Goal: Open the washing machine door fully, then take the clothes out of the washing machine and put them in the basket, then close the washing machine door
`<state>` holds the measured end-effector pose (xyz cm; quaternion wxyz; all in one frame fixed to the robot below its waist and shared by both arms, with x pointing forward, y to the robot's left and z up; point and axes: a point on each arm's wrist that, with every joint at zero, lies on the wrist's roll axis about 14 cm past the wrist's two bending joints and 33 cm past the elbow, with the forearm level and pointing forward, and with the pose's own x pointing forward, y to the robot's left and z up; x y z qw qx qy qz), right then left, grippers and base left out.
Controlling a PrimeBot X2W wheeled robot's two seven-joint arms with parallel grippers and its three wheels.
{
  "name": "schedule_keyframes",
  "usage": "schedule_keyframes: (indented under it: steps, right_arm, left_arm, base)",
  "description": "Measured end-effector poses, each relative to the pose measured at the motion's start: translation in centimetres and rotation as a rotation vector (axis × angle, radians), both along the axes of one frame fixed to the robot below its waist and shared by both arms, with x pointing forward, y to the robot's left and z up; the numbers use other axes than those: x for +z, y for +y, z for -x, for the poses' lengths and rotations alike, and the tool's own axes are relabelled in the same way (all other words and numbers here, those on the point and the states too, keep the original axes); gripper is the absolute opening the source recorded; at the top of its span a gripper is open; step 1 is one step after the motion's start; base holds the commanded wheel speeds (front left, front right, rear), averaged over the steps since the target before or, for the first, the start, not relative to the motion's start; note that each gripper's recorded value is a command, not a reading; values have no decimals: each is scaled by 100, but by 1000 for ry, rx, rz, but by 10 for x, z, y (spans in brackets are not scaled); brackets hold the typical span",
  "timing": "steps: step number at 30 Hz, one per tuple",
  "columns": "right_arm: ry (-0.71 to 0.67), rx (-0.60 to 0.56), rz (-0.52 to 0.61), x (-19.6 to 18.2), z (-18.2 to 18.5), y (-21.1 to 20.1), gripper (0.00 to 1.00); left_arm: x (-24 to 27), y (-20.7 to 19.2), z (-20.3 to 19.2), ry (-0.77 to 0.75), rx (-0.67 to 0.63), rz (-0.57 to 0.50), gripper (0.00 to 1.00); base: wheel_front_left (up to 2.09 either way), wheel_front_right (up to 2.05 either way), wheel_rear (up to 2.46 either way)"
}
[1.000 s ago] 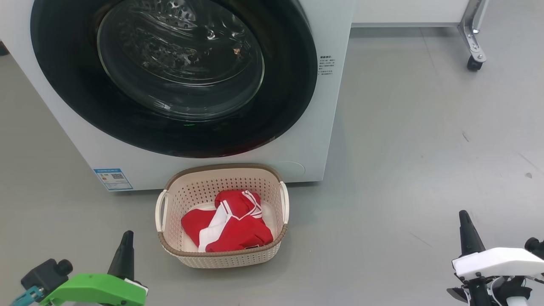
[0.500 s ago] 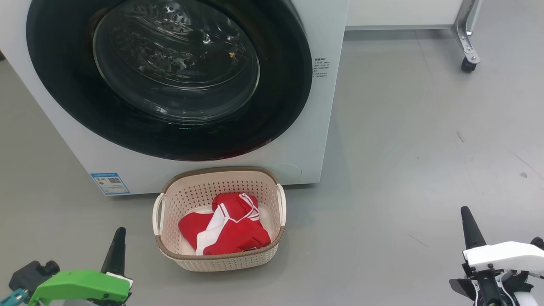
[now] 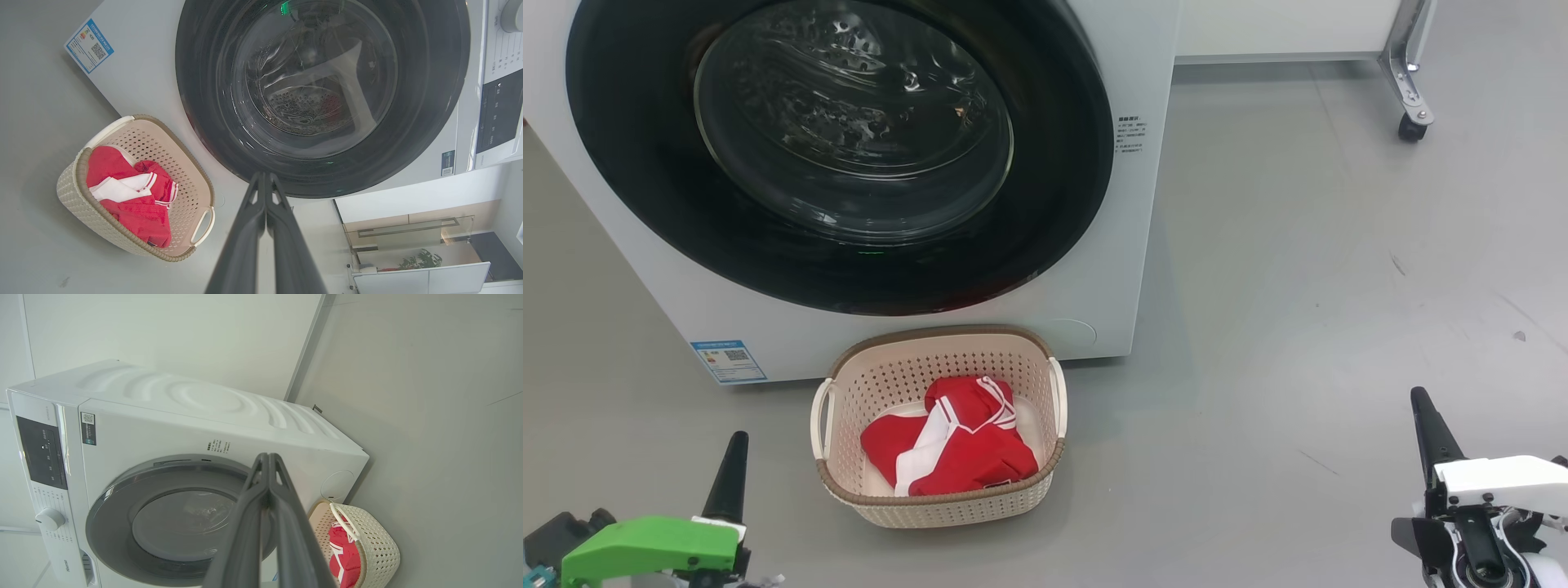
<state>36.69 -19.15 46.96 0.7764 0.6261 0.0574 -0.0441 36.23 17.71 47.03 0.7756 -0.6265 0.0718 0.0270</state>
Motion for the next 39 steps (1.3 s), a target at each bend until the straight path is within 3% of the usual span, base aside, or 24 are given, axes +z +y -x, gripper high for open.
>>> schedule_keyframes:
  steps: [15,39]
  right_arm:
    - [-47,-56,-207,9,-5,-12,0]
    - [-45,-56,-216,7,-5,-13,0]
  left_arm:
    - [4,8,-6,-26,43,202,0]
    - [6,9,-10,-33,46,209,0]
  base:
    - [0,0,0]
    - [0,0,0]
